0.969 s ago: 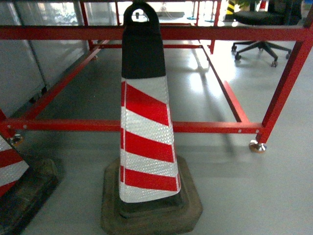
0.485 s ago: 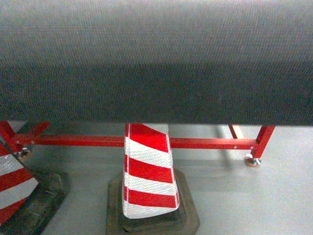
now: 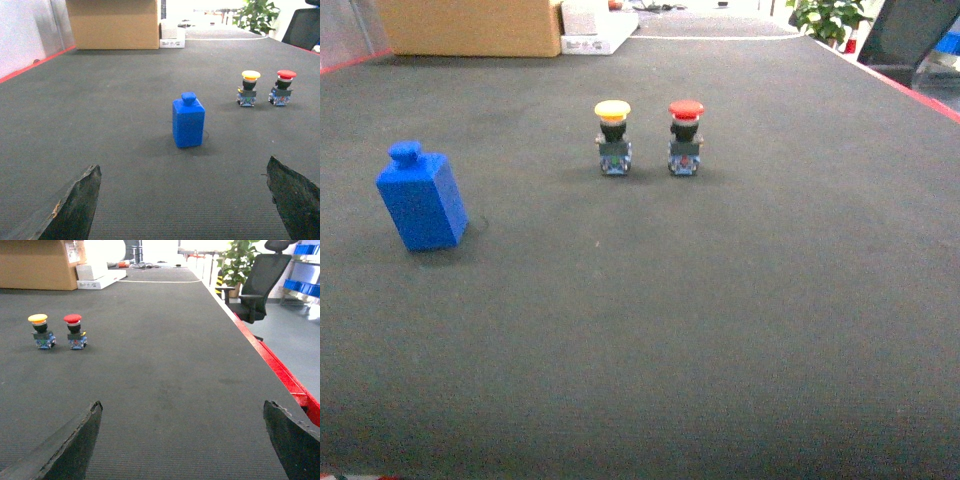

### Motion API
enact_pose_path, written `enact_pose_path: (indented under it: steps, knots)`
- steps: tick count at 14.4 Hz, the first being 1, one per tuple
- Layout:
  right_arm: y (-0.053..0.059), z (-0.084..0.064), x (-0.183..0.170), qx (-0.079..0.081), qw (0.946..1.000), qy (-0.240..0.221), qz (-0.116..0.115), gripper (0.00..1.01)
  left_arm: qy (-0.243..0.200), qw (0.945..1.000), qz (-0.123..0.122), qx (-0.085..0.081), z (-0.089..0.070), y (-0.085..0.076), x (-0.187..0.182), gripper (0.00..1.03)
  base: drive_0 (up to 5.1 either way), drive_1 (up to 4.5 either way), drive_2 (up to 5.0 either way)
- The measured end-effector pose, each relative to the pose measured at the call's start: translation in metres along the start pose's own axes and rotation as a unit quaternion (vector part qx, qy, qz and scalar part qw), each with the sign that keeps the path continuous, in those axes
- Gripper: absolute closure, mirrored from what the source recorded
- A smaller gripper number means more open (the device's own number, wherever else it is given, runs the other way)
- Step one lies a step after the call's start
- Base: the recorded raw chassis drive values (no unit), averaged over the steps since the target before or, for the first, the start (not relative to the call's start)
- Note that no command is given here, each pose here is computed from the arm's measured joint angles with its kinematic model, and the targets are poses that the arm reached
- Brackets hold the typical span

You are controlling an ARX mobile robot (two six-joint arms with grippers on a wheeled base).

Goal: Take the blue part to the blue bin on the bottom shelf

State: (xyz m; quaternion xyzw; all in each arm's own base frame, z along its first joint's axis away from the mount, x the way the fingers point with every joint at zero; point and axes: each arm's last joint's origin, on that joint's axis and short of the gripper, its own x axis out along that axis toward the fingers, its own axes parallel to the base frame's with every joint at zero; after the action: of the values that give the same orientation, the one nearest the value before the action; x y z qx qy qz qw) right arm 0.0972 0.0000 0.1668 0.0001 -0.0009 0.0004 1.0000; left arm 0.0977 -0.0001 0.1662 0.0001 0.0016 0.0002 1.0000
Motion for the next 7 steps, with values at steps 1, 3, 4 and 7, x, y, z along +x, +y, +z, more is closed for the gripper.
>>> enact_pose_path:
  steps: [1,3,4,7]
  knots:
    - [0.0000,0.0005,0.0000,0.000,1.0000,-0.002,-0.001,0.03,0.000,1.0000,-0.001,0.000,0.0001,0.0000,0.0000,0.05,0.0,0.00,0.0]
    - [-0.0001,-0.0001,0.0000,0.000,1.0000,0.000,-0.001,0.03,0.001,1.0000,0.000,0.000,-0.0002,0.0000,0.0000,0.05,0.0,0.00,0.0]
    - [0.0000,0.0002,0.0000,0.000,1.0000,-0.001,-0.001,0.03,-0.001,1.0000,0.000,0.000,0.0001,0.0000,0.0000,0.05,0.0,0.00,0.0]
    - [0.0000,0.0001,0.0000,0.000,1.0000,-0.001,0.000,0.03,0.000,1.0000,-0.001,0.000,0.0000,0.0000,0.0000,0.05,0.0,0.00,0.0]
